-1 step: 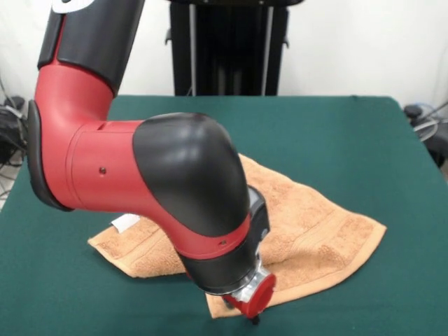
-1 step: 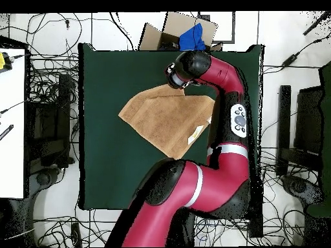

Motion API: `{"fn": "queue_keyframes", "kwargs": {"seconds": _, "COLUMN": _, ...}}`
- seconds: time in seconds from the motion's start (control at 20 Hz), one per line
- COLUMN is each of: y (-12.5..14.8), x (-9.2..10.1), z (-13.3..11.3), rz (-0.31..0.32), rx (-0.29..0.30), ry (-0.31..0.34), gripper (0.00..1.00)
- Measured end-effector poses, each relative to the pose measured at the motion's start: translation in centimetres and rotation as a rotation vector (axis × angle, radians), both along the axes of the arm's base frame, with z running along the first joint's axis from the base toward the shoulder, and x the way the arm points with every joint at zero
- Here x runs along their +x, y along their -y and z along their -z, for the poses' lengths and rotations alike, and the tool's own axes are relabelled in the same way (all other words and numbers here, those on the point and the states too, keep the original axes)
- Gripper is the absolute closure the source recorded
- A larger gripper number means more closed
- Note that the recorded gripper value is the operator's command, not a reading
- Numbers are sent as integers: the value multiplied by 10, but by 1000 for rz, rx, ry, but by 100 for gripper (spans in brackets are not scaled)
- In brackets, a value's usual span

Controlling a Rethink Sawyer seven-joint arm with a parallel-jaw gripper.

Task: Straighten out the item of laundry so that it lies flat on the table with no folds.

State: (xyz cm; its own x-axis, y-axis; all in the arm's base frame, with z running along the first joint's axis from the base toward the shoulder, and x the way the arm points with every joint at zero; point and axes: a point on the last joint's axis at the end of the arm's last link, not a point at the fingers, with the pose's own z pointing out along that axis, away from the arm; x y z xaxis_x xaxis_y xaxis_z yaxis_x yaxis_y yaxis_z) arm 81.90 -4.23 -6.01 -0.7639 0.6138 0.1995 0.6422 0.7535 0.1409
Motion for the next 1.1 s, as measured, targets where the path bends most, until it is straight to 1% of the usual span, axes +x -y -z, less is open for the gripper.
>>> {"fn": "queue_keyframes", "kwargs": {"seconds": 0.2, "y": 6, "x": 0, "z": 1, "rz": 12, "rx": 7, "ry": -2, "gripper": 100}}
{"fn": "queue_keyframes", "kwargs": {"seconds": 0.75, "y": 6, "x": 1, "z": 1, "rz": 16, "rx": 11, "ry": -3, "gripper": 100}}
{"fn": "queue_keyframes", "kwargs": {"seconds": 0.95, "y": 7, "x": 6, "z": 1, "rz": 19, "rx": 6, "ry": 10, "gripper": 100}}
{"fn": "queue_keyframes", "kwargs": {"seconds": 1.1, "y": 10, "x": 16, "z": 1, "rz": 30, "rx": 0, "ry": 43, "gripper": 100}}
